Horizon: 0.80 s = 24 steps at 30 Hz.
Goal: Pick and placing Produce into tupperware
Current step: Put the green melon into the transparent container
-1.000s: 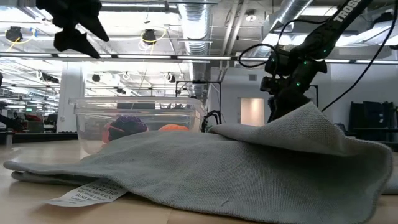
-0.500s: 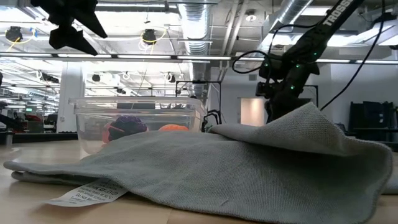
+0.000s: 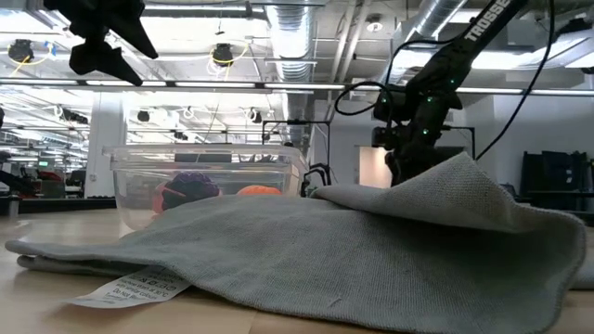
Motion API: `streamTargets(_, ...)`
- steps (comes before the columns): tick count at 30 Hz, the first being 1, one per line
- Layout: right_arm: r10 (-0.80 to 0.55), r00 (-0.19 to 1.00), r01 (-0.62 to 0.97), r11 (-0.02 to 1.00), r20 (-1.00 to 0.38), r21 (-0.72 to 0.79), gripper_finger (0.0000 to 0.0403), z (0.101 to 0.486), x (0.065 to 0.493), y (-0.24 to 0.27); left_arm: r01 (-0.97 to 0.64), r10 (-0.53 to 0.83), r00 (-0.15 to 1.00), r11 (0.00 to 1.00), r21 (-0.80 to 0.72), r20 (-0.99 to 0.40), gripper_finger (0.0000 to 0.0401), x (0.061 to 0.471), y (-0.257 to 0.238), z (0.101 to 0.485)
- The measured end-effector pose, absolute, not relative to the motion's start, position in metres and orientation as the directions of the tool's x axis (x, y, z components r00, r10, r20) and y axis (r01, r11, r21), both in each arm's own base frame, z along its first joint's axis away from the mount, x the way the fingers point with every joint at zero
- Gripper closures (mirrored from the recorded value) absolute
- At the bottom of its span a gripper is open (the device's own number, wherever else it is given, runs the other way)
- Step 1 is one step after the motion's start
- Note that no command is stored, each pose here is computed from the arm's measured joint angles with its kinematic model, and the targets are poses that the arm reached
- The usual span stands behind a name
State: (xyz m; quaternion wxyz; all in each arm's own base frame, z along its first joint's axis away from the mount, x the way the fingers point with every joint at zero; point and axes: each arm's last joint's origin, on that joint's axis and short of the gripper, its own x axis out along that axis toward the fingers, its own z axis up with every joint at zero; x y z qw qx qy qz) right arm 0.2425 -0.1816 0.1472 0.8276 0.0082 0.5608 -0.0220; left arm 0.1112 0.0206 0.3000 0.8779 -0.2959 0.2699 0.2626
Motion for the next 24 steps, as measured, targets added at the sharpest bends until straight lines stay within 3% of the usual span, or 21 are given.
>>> streamTargets(6, 0.007, 0.298, 0.059, 0.998, -0.955, 0.025, 0.0127, 0.1402, 0.2402, -0.1781, -0.626, 0.309, 0.714, 0.685, -0.374, -0.628, 0.0095, 0.1111, 0.0209, 0.3000)
streamTargets(12, -0.044, 0.305, 0.084, 0.996, -0.951, -0.019, 0.0088, 0.1444, 0.2430, -0.1811, -0.628, 0.310, 0.714, 0.680, -0.378, -0.628, 0.0095, 0.1111, 0.0209, 0.3000)
streamTargets(24, -0.076, 0.349, 0.125, 0.992, -0.934, -0.034, 0.0091, 0.1475, 0.2477, -0.1839, -0.629, 0.311, 0.713, 0.679, -0.378, -0.628, 0.0095, 0.1111, 0.0209, 0.3000)
